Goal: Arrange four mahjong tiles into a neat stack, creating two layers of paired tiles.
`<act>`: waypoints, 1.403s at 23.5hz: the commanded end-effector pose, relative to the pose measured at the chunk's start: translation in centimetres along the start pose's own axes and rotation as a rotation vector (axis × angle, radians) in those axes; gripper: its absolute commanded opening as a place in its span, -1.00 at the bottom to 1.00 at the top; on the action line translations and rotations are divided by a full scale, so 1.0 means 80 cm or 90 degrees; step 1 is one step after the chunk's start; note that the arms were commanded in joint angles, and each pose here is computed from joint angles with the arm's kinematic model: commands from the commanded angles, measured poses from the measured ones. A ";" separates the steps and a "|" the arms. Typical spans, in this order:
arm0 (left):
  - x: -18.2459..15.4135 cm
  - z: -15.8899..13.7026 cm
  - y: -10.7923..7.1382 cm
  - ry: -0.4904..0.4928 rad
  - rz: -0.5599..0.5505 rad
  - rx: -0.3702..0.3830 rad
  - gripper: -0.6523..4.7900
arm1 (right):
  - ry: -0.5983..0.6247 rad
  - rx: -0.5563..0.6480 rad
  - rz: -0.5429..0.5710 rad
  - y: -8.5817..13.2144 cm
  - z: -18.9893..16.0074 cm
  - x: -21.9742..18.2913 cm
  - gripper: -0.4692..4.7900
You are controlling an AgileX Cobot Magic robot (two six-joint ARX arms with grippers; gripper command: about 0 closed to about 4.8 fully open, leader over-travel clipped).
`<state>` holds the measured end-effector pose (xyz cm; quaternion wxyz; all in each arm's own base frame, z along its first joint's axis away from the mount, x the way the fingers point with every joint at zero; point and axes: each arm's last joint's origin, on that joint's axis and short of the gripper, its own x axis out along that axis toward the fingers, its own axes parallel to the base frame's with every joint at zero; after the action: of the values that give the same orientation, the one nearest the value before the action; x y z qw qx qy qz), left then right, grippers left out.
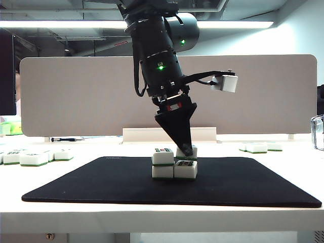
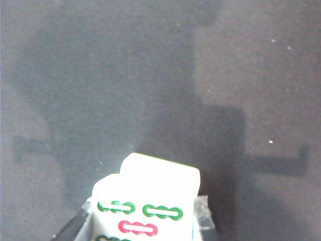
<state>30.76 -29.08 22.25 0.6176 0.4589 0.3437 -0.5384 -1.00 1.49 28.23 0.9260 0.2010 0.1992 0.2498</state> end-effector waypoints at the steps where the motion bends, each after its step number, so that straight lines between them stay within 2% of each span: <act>1: -0.005 0.002 0.001 -0.010 0.001 -0.002 -0.20 | -0.013 -0.011 0.005 0.002 0.000 -0.003 -0.82; 10: 0.012 -0.003 -0.002 0.006 -0.037 -0.007 -0.20 | -0.013 -0.011 0.005 0.002 0.000 -0.003 -0.82; 11: 0.012 -0.003 -0.002 0.008 -0.035 -0.007 -0.17 | -0.013 -0.011 0.005 0.002 0.000 -0.003 -0.82; 13: 0.012 -0.003 -0.002 0.010 -0.034 -0.007 0.15 | -0.013 -0.011 0.005 0.002 0.000 -0.003 -0.83; 14: 0.012 -0.003 -0.002 0.010 -0.034 -0.007 0.16 | -0.013 -0.011 0.005 0.002 0.000 -0.003 -0.82; 19: 0.005 0.000 0.000 0.014 -0.023 -0.005 0.16 | -0.014 -0.011 0.002 0.002 0.000 -0.003 -0.82; 22: -0.012 0.017 0.001 0.007 -0.007 0.004 0.16 | -0.016 -0.011 -0.004 0.002 0.001 -0.003 -0.82; 26: -0.013 0.026 -0.002 -0.006 -0.002 -0.016 0.16 | -0.018 -0.010 -0.009 0.001 0.001 -0.003 -0.83; 28: -0.013 0.032 0.004 -0.035 0.027 -0.024 0.13 | -0.018 -0.010 -0.009 0.001 0.001 -0.003 -0.82; 29: -0.012 0.034 0.005 -0.038 0.041 -0.037 0.12 | -0.018 -0.010 -0.009 0.001 0.001 -0.003 -0.82; 30: -0.012 0.032 0.008 -0.004 0.086 -0.089 0.10 | -0.018 -0.010 -0.009 0.001 0.001 -0.003 -0.82; 32: -0.015 0.022 0.016 0.087 0.212 -0.224 0.09 | -0.018 -0.010 -0.009 0.001 0.001 -0.003 -0.82; 33: -0.018 0.016 0.017 0.130 0.262 -0.264 0.09 | -0.017 -0.010 -0.009 0.001 0.001 -0.003 -0.82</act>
<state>31.71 -30.28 23.93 0.7376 0.4369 0.3933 -0.3322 -0.97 1.45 28.22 0.9288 0.1999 0.1980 0.2410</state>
